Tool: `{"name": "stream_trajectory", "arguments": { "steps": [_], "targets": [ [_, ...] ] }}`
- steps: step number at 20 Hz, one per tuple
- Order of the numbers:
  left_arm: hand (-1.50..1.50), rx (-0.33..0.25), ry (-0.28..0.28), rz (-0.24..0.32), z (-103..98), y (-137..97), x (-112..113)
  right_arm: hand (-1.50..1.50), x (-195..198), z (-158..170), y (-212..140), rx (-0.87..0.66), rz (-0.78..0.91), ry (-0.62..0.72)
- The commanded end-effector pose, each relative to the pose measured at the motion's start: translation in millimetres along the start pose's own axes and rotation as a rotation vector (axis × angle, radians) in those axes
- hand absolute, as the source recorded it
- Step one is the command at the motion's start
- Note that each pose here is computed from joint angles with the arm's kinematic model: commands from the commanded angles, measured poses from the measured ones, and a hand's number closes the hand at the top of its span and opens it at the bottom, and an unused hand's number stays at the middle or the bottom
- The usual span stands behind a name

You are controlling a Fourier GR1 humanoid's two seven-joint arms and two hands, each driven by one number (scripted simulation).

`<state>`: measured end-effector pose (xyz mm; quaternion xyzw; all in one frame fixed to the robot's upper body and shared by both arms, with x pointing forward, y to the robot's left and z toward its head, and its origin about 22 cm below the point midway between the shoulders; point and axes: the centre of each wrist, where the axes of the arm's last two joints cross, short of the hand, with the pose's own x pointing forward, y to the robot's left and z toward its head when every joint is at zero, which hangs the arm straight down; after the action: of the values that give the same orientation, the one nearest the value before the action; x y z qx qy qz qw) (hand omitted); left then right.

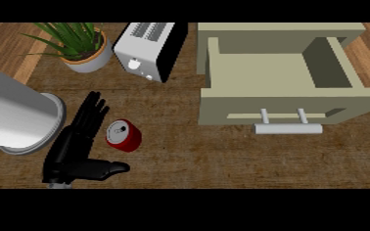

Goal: Pick up the can, place it into the drawer and close the drawer

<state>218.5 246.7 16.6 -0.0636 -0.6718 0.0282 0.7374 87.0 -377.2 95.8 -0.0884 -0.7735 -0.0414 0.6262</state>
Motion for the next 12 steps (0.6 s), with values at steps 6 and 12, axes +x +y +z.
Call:
{"name": "stream_trajectory", "arguments": {
  "steps": [6,12],
  "targets": [
    [-1.50,0.070,0.006,-0.013,6.1,20.8,-44.6,-1.50,-10.4,7.4,-6.8,-0.024,-0.003,-0.007],
    [-1.50,0.102,0.021,-0.020,6.3,50.5,-79.8,-1.50,1.1,10.3,-2.5,-0.001,0.005,-0.020]
  ]
}}
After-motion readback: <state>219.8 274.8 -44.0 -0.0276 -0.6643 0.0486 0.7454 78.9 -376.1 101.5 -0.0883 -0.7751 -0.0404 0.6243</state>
